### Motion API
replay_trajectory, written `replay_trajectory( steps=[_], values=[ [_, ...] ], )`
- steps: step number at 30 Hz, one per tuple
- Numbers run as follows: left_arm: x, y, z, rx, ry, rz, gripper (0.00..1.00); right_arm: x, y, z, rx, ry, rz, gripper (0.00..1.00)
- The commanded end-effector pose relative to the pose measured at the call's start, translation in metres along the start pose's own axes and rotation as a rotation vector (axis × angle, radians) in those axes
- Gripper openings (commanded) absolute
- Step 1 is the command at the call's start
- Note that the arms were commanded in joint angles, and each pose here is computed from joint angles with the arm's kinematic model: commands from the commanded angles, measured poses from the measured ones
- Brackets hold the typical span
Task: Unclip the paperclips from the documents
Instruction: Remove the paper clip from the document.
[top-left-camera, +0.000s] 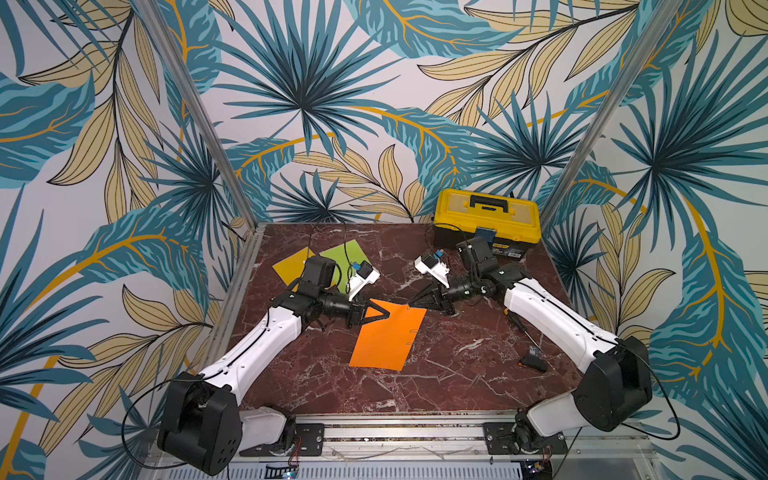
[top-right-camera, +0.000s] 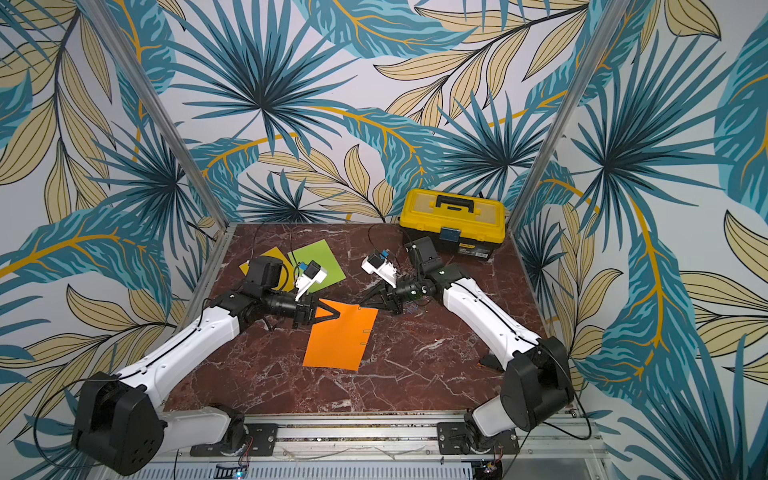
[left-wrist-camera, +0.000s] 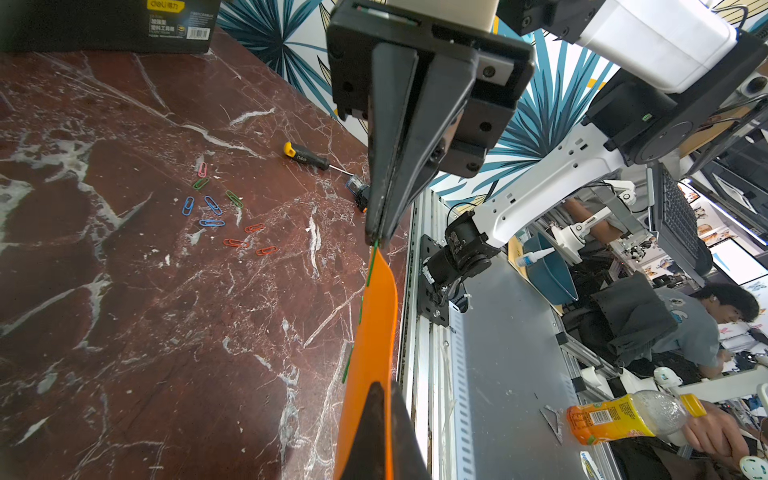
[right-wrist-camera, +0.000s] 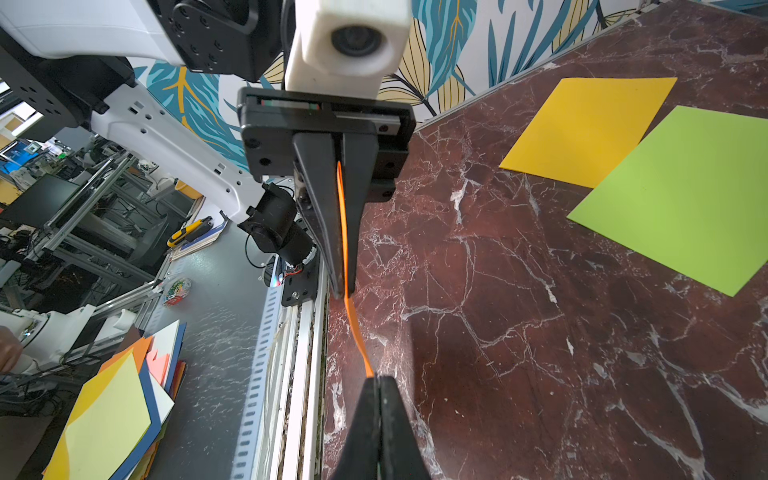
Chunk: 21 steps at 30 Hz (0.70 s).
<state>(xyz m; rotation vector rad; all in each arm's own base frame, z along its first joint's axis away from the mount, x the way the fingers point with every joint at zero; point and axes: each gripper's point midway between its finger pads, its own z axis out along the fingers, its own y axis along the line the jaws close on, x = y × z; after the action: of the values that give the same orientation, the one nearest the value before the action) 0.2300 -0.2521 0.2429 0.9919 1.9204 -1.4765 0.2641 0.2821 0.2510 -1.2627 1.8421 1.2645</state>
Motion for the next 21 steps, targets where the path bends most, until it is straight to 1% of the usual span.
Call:
replay_trajectory(
  steps=[1, 21],
  values=[
    [-0.0055, -0.0029, 0.0006, 0.002, 0.003, 0.022, 0.00, 0.0010, 0.0057, -0.0021, 0.002, -0.006, -0.005, 0.06],
    [-0.0030, -0.0011, 0.0025, -0.002, 0.014, 0.014, 0.00, -0.0030, 0.0068, -0.0046, 0.015, -0.018, -0.018, 0.06]
  ],
)
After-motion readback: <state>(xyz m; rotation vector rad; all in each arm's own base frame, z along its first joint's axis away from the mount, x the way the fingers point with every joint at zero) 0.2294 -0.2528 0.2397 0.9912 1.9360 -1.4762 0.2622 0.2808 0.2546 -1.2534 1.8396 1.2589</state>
